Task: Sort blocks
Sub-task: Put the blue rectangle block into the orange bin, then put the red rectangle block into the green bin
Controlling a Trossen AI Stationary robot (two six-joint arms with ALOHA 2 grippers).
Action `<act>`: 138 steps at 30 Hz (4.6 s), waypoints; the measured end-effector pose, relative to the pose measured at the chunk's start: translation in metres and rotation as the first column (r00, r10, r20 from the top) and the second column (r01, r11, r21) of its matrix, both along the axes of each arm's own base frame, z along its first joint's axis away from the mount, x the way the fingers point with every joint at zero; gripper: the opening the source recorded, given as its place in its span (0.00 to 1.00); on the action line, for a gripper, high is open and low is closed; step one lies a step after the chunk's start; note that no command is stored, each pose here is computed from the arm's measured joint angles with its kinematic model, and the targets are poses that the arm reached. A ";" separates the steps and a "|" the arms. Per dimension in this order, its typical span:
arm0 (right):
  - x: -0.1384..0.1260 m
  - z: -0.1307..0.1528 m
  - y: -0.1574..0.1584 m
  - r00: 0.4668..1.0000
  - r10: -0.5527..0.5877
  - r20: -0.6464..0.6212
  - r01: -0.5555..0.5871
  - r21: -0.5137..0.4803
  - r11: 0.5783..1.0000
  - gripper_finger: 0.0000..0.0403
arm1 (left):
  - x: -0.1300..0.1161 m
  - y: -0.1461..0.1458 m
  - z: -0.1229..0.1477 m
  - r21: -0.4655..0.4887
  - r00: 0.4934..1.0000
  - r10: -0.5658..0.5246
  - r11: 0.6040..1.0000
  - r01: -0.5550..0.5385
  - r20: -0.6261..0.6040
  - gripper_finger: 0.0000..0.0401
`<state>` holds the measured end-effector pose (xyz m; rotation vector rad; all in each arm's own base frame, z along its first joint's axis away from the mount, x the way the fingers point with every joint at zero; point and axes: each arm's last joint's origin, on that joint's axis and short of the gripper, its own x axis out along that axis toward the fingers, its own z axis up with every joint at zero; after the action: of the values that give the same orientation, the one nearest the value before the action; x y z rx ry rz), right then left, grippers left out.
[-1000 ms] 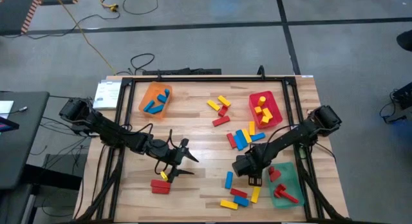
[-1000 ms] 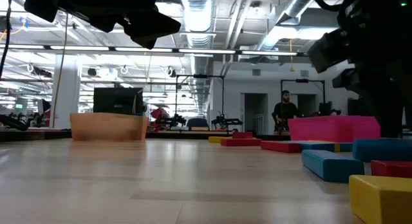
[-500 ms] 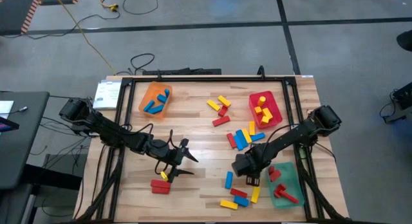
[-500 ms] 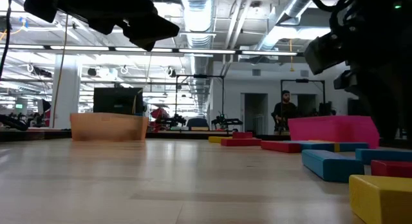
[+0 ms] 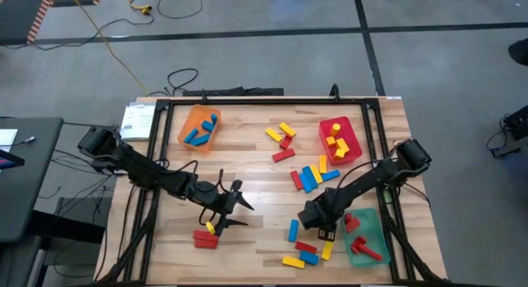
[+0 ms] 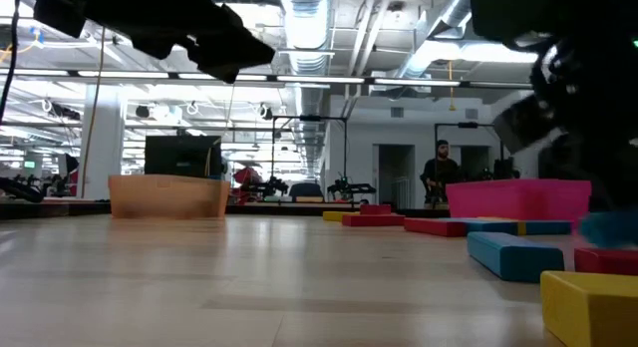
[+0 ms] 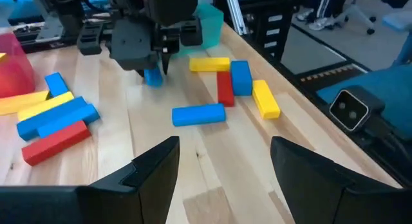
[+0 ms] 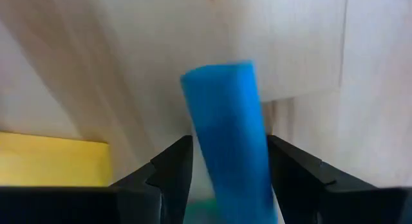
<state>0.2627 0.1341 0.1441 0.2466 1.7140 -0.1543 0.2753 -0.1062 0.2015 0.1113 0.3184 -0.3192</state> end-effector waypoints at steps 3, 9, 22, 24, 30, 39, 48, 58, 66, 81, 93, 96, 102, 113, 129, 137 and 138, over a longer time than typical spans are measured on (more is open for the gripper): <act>0.002 0.000 0.001 1.000 -0.001 0.021 0.001 0.010 1.000 0.52 | 0.001 -0.001 -0.005 0.007 1.000 0.000 1.000 0.000 -0.017 0.60; 0.004 0.000 0.001 0.999 0.002 0.040 -0.002 0.012 1.000 0.50 | 0.002 -0.001 -0.005 0.006 1.000 0.000 1.000 0.000 -0.012 0.60; 0.004 0.000 0.004 0.999 0.023 0.046 -0.023 0.020 1.000 0.34 | 0.002 -0.001 -0.006 0.011 1.000 -0.001 1.000 0.001 -0.015 0.60; 0.005 0.001 0.004 0.998 0.027 0.063 -0.029 0.028 0.999 0.33 | 0.002 -0.001 -0.006 0.014 1.000 -0.002 1.000 0.003 -0.015 0.60; 0.011 0.001 0.007 0.989 0.075 0.127 -0.082 0.055 0.995 0.33 | 0.002 -0.001 -0.006 0.029 1.000 -0.007 1.000 0.007 -0.012 0.60; 0.037 0.035 0.010 0.922 0.197 0.334 -0.202 -0.018 0.979 0.31 | 0.004 0.000 0.002 0.076 0.996 0.001 0.997 -0.007 0.087 0.60; 0.043 0.053 0.008 0.896 0.215 0.388 -0.221 -0.029 0.975 0.28 | 0.004 0.000 -0.002 0.093 0.999 0.000 0.996 -0.005 0.053 0.60; 0.053 0.041 0.002 0.877 0.205 0.435 -0.215 -0.026 0.976 0.28 | 0.000 0.002 -0.011 0.092 0.998 0.021 0.996 -0.016 -0.052 0.60; 0.076 0.047 -0.015 0.785 0.218 0.580 -0.240 -0.040 0.970 0.28 | 0.000 0.002 -0.011 0.087 0.998 0.021 0.996 -0.016 -0.052 0.60; 0.107 0.061 -0.045 0.578 0.262 0.773 -0.304 -0.094 0.948 0.48 | -0.001 0.002 -0.015 0.127 0.996 0.011 0.992 0.000 -0.087 0.60; 0.095 0.050 -0.069 0.748 0.219 0.627 -0.184 -0.122 0.975 0.58 | -0.003 0.004 -0.018 0.172 0.993 0.019 0.985 0.002 -0.119 0.60; 0.089 0.046 -0.079 0.820 0.159 0.550 -0.121 -0.105 0.987 0.57 | -0.004 0.005 -0.020 0.185 0.990 0.023 0.983 0.003 -0.137 0.60; 0.075 0.040 -0.079 0.899 0.123 0.421 -0.091 -0.095 0.991 0.57 | -0.008 0.005 -0.027 0.144 0.974 0.030 0.990 0.003 -0.226 0.60; 0.064 0.039 -0.055 0.914 0.173 0.367 -0.149 -0.093 0.984 0.57 | -0.034 -0.022 -0.042 -0.080 0.846 -0.149 0.989 0.126 -0.512 0.60; 0.064 0.040 -0.044 0.899 0.195 0.392 -0.174 -0.089 0.981 0.57 | -0.072 -0.040 -0.057 -0.016 0.649 0.025 0.998 -0.059 -0.760 0.60; 0.063 0.040 -0.038 0.894 0.209 0.397 -0.190 -0.088 0.978 0.57 | -0.063 -0.032 -0.056 0.010 0.699 0.050 0.998 -0.061 -0.714 0.60; 0.063 0.040 -0.038 0.893 0.210 0.397 -0.190 -0.088 0.978 0.57 | -0.062 -0.032 -0.055 0.009 0.712 0.046 0.998 -0.055 -0.701 0.60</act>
<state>0.3255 0.0959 0.1842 0.0578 1.3090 0.0113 0.2133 -0.1384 0.1465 -0.0403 1.0869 -0.2992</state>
